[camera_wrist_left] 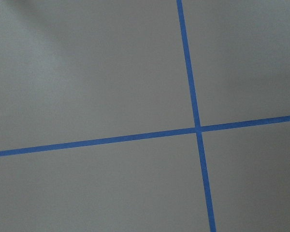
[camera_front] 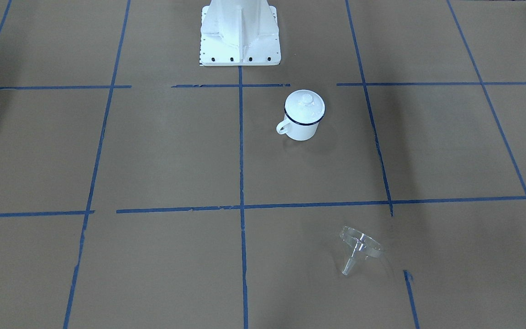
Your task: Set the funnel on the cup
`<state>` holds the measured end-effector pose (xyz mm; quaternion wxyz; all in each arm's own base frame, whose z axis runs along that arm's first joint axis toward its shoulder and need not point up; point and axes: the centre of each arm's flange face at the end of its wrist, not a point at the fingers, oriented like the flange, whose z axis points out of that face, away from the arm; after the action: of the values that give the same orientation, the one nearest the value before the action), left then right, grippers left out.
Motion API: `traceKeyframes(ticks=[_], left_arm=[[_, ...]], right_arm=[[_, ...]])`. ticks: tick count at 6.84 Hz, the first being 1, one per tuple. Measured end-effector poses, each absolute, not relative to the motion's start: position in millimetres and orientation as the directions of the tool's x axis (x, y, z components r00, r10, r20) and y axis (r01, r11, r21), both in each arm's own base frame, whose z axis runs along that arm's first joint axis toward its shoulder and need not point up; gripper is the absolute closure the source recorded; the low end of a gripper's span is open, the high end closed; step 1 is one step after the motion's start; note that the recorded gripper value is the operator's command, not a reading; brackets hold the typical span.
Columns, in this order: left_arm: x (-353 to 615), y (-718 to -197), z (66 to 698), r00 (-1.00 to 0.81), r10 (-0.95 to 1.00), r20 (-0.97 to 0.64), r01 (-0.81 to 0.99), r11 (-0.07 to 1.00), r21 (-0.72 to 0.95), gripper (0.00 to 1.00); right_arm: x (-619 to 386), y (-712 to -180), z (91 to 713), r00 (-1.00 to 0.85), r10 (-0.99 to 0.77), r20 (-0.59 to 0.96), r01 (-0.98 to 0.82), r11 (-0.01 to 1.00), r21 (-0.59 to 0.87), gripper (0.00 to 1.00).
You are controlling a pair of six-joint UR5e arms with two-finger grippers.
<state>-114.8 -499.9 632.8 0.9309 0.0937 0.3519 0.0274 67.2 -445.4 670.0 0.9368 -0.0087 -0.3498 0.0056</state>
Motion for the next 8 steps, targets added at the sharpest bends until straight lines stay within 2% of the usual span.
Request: traceKeyframes(ticks=[8], left_arm=[[-113.1,-504.3,624.4,0.750,0.128,-0.649,0.012,0.978,0.207,0.00]], right_arm=[[67.1,-445.4,670.3,0.755,0.017,0.655,-0.004,1.000,-0.021,0.00]])
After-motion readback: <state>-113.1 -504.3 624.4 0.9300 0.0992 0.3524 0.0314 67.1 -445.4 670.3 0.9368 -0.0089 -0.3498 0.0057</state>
